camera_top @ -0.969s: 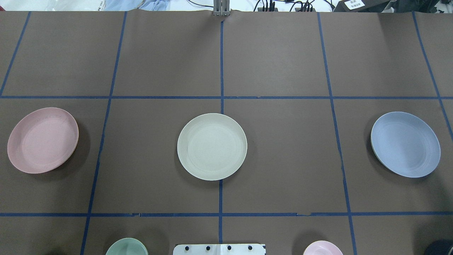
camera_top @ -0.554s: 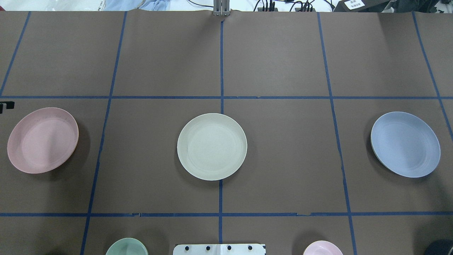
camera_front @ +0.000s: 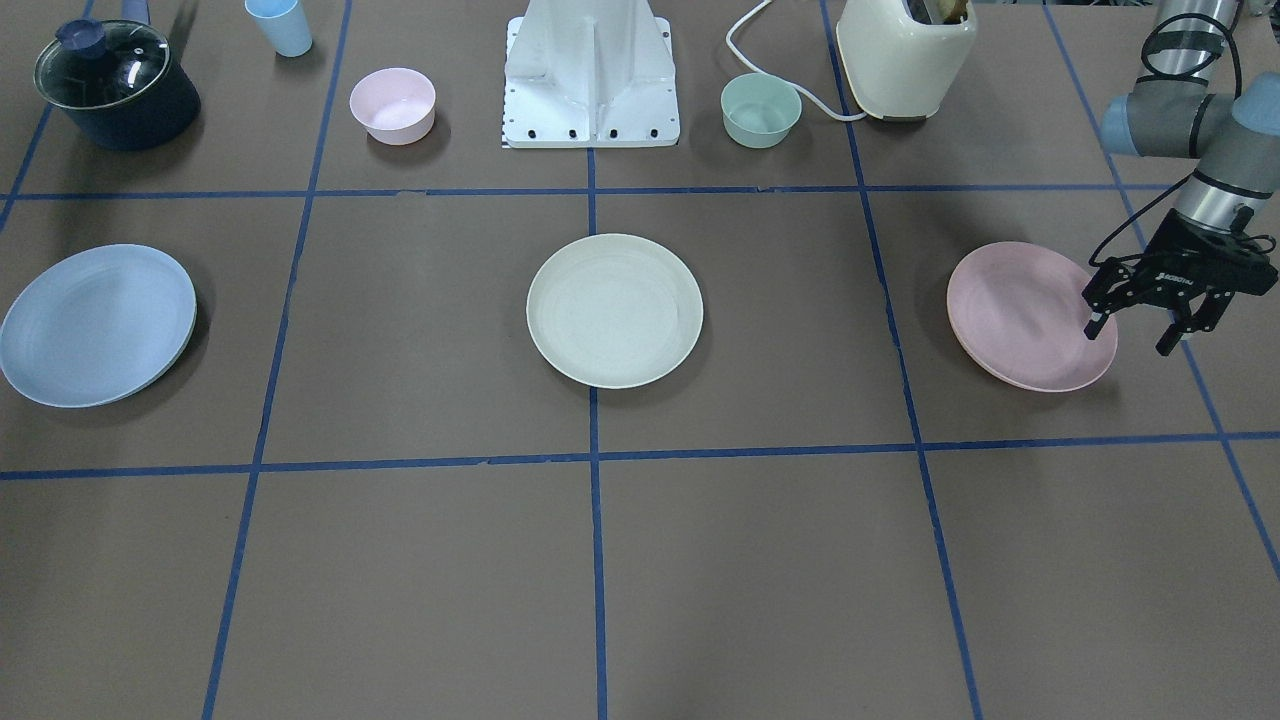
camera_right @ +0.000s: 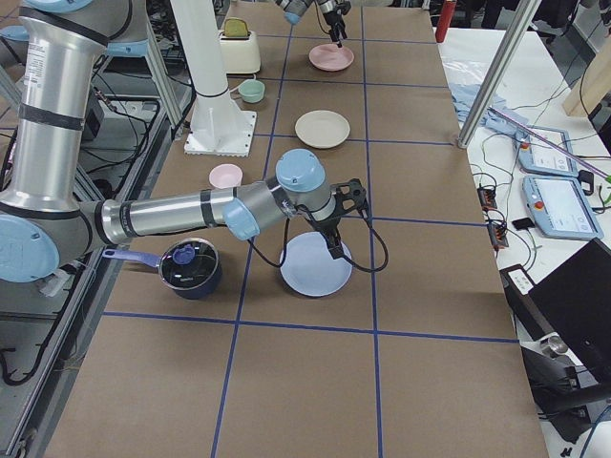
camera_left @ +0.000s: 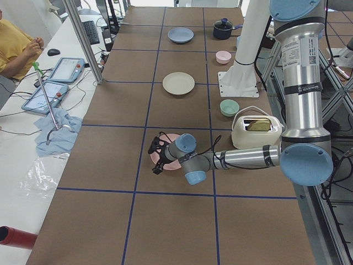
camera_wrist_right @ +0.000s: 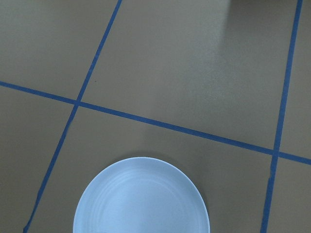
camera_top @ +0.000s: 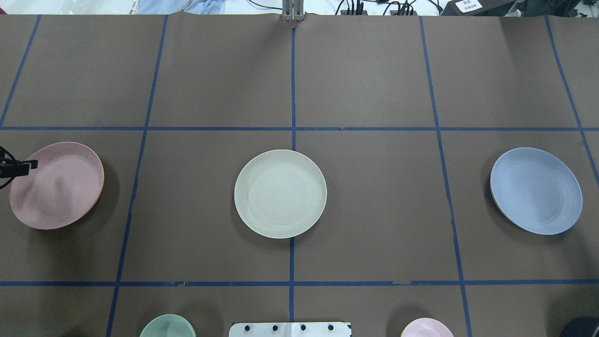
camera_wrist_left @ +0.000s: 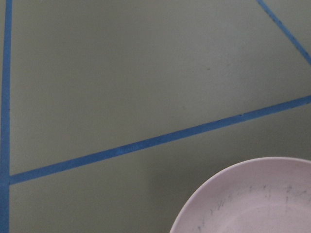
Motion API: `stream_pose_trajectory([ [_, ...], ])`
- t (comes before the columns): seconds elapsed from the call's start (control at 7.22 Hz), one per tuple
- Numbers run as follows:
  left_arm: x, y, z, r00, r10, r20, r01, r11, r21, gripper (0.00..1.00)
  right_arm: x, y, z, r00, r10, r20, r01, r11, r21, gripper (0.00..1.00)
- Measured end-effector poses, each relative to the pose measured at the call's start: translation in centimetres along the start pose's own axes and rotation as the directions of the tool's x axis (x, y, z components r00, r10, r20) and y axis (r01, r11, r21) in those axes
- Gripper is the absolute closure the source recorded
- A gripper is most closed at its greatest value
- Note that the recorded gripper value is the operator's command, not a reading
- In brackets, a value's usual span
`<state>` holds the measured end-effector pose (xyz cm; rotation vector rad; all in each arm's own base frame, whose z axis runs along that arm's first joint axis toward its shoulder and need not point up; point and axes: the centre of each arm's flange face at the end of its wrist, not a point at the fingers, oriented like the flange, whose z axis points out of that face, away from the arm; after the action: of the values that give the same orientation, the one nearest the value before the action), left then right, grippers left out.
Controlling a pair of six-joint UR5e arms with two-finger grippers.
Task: Stack three plates with pink and blue
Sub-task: 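Reach the left gripper to the pink plate rim and grip it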
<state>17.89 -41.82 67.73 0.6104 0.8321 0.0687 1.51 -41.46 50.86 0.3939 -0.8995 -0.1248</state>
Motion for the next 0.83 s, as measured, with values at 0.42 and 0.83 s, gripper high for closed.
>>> stream_pose_trajectory([
  [0.42,0.6,1.3,0.7,0.999,0.028,-0.027,-0.028,1.000,-0.001,1.00,0.0,0.0,0.0,1.000,-0.002,0.002,0.002,1.000,0.000,0.00],
  [0.83,1.9,0.4,-0.4,0.992,0.088,-0.094,-0.086,0.996,0.025,1.00,-0.1,0.0,0.0,1.000,-0.003,0.004,0.003,1.000,0.000,0.00],
])
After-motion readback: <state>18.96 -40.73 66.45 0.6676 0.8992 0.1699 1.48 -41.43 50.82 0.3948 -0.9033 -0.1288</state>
